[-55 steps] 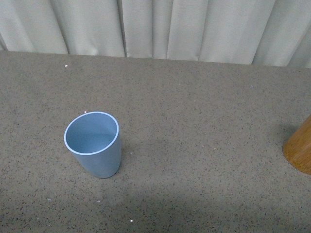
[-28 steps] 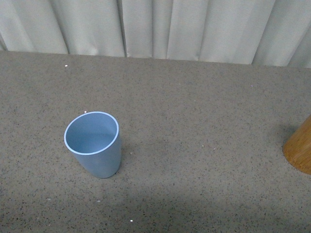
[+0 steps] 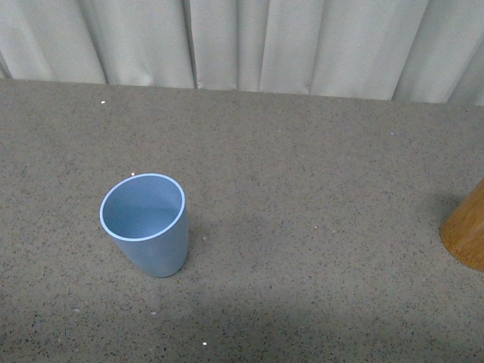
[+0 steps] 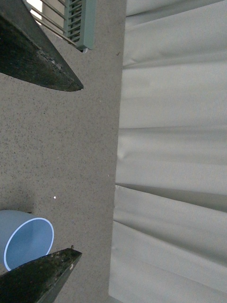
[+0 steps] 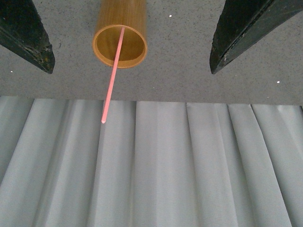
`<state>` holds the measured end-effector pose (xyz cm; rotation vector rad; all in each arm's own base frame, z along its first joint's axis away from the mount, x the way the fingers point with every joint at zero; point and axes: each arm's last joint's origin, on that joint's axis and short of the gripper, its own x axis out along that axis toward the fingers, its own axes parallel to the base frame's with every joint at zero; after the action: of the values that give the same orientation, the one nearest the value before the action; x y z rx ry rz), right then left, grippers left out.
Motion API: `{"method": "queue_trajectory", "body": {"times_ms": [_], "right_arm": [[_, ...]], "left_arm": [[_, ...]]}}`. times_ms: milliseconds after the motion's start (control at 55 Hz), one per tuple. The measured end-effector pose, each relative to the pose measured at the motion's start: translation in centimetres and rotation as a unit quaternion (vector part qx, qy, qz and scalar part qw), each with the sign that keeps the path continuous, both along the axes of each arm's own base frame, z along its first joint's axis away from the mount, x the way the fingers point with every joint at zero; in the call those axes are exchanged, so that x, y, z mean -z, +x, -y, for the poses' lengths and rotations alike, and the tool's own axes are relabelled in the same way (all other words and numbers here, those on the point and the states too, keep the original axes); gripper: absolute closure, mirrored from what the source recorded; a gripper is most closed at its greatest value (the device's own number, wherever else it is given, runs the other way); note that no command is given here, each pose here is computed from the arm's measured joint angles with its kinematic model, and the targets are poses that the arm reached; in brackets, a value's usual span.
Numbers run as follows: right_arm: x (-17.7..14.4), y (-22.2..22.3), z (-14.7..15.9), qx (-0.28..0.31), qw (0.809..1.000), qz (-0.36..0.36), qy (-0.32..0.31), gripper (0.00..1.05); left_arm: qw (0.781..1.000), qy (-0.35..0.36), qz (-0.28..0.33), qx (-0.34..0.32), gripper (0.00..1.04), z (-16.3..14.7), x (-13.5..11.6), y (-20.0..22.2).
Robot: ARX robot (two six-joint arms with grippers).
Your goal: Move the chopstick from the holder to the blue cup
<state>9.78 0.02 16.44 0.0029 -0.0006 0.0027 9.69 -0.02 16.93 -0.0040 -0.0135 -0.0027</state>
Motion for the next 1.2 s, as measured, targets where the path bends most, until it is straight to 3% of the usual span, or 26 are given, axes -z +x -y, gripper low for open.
{"method": "queue_trajectory", "body": {"times_ms": [200,273,309,418,636,927,1200], "right_arm": [[0.0,0.0,0.0,0.000,1.000,0.000,0.000,0.10],[0.0,0.0,0.0,0.000,1.000,0.000,0.000,0.10],[0.0,0.0,0.0,-0.001,1.000,0.000,0.000,0.10],[0.0,0.0,0.0,0.000,1.000,0.000,0.000,0.10],[0.0,0.0,0.0,0.000,1.000,0.000,0.000,0.10],[0.0,0.0,0.0,0.001,1.000,0.000,0.000,0.10],[0.0,0.0,0.0,0.001,1.000,0.000,0.000,0.10]], "left_arm": [[1.000,-0.004,-0.006,0.006,0.07,0.0,0.0,0.0],[0.983,-0.073,-0.130,0.106,0.07,-0.1,0.2,0.2],[0.963,-0.124,-0.190,0.143,0.07,-0.1,0.5,0.5],[0.934,-0.185,-0.247,0.179,0.07,0.3,1.0,1.5],[0.930,-0.209,-0.278,0.117,0.07,1.1,0.6,4.8],[0.913,-0.197,-0.345,0.090,0.07,5.0,1.9,8.2],[0.902,-0.191,-0.385,0.044,0.07,5.9,3.8,10.2]]}}
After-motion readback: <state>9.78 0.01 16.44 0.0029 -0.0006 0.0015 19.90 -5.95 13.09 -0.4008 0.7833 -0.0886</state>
